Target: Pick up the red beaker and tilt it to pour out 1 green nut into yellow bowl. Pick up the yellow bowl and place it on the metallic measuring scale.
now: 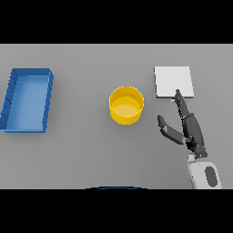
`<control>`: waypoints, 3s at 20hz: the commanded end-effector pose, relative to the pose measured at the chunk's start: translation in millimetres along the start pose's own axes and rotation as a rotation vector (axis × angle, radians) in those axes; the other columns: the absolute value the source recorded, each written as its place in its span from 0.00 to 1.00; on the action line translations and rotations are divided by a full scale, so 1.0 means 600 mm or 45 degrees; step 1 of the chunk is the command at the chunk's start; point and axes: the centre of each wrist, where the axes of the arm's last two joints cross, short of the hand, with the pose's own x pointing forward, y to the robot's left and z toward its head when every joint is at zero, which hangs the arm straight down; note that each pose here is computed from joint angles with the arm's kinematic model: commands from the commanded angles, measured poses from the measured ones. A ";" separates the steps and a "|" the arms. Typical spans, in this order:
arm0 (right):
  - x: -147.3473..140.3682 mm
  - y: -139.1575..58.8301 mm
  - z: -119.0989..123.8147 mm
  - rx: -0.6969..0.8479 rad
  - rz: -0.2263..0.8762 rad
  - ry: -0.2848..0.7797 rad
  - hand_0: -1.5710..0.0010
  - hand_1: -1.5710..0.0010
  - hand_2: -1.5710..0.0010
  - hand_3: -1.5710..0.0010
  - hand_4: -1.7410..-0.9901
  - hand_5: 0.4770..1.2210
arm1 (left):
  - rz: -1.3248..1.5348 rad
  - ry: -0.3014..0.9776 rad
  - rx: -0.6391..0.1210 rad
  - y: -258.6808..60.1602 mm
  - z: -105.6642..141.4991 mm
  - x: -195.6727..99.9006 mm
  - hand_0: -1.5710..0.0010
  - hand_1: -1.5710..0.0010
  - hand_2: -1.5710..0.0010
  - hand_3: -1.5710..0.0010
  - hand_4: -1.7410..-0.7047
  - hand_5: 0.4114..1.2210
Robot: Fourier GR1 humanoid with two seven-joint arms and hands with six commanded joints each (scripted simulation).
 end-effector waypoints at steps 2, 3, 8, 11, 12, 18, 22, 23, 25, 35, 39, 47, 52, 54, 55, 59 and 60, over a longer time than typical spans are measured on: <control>-0.003 0.002 -0.001 -0.004 0.010 -0.003 1.00 1.00 1.00 1.00 0.80 0.26 | 0.048 0.043 -0.005 -0.024 0.007 -0.044 0.00 0.00 0.00 0.00 0.00 1.00; -0.005 0.005 0.001 0.002 0.018 -0.009 1.00 1.00 1.00 1.00 0.79 0.27 | 0.078 0.058 -0.011 -0.041 0.013 -0.065 0.00 0.00 0.00 0.00 0.00 1.00; -0.003 -0.001 -0.001 0.003 0.018 -0.001 1.00 1.00 1.00 1.00 0.76 0.27 | 0.173 0.096 -0.029 -0.089 0.067 -0.125 0.00 0.00 0.00 0.00 0.00 0.85; -0.003 0.004 -0.007 -0.001 0.017 -0.013 1.00 1.00 1.00 1.00 0.78 0.26 | 0.200 0.157 -0.040 -0.103 0.095 -0.136 0.00 0.00 0.00 0.00 0.00 0.63; -0.007 0.002 -0.004 0.002 0.008 0.006 1.00 1.00 1.00 1.00 0.78 0.26 | 0.206 0.189 -0.052 -0.102 0.101 -0.136 0.00 0.00 0.00 0.00 0.08 0.56; -0.006 -0.001 0.001 -0.002 0.008 -0.016 1.00 1.00 1.00 1.00 0.78 0.26 | 0.195 0.091 -0.317 -0.078 0.133 -0.135 0.62 0.65 0.67 0.66 0.74 0.31; -0.002 -0.002 -0.001 -0.009 0.035 -0.010 1.00 1.00 1.00 1.00 0.78 0.25 | 0.030 0.141 -0.348 -0.077 0.134 -0.134 0.84 0.86 0.86 0.86 0.88 0.27; -0.002 -0.001 -0.001 -0.010 0.046 -0.009 1.00 1.00 1.00 1.00 0.78 0.25 | 0.009 0.151 -0.340 -0.086 0.133 -0.135 0.87 0.89 0.89 0.89 0.90 0.27; -0.003 -0.002 0.002 -0.016 0.054 -0.009 1.00 1.00 1.00 1.00 0.78 0.25 | -0.002 0.120 -0.301 -0.081 0.130 -0.134 0.92 0.93 0.93 0.93 0.91 0.27; 0.045 -0.008 -0.064 0.383 0.608 -0.054 1.00 1.00 1.00 1.00 0.82 0.22 | 0.163 -0.028 -0.294 -0.097 0.144 -0.121 0.99 0.99 0.99 0.99 0.91 0.32; 0.070 -0.008 -0.110 0.607 0.967 -0.159 1.00 1.00 1.00 1.00 0.79 0.21 | 0.164 -0.015 -0.304 -0.098 0.149 -0.121 1.00 1.00 1.00 1.00 0.90 0.34; 0.075 0.047 -0.175 0.998 1.320 -0.309 1.00 1.00 1.00 1.00 0.78 0.22 | 0.158 -0.023 -0.309 -0.086 0.148 -0.129 1.00 1.00 1.00 1.00 0.90 0.35; 0.065 0.077 -0.203 1.204 1.398 -0.312 1.00 1.00 1.00 1.00 0.78 0.24 | 0.165 -0.015 -0.307 -0.085 0.149 -0.128 1.00 1.00 1.00 1.00 0.90 0.35; 0.068 0.090 -0.215 1.255 1.438 -0.290 1.00 1.00 1.00 1.00 0.77 0.25 | 0.152 -0.008 -0.304 -0.083 0.146 -0.131 1.00 1.00 1.00 1.00 0.90 0.36; 0.065 0.092 -0.218 1.290 1.461 -0.286 1.00 1.00 1.00 1.00 0.77 0.26 | 0.155 -0.019 -0.304 -0.084 0.144 -0.130 1.00 1.00 1.00 1.00 0.90 0.36; 0.062 0.110 -0.227 1.365 1.515 -0.230 1.00 1.00 1.00 1.00 0.75 0.26 | 0.148 -0.018 -0.318 -0.091 0.144 -0.134 1.00 1.00 1.00 1.00 0.91 0.36; 0.062 0.105 -0.234 1.372 1.534 -0.211 1.00 1.00 1.00 1.00 0.75 0.26 | 0.146 -0.018 -0.313 -0.088 0.144 -0.133 1.00 1.00 1.00 1.00 0.91 0.36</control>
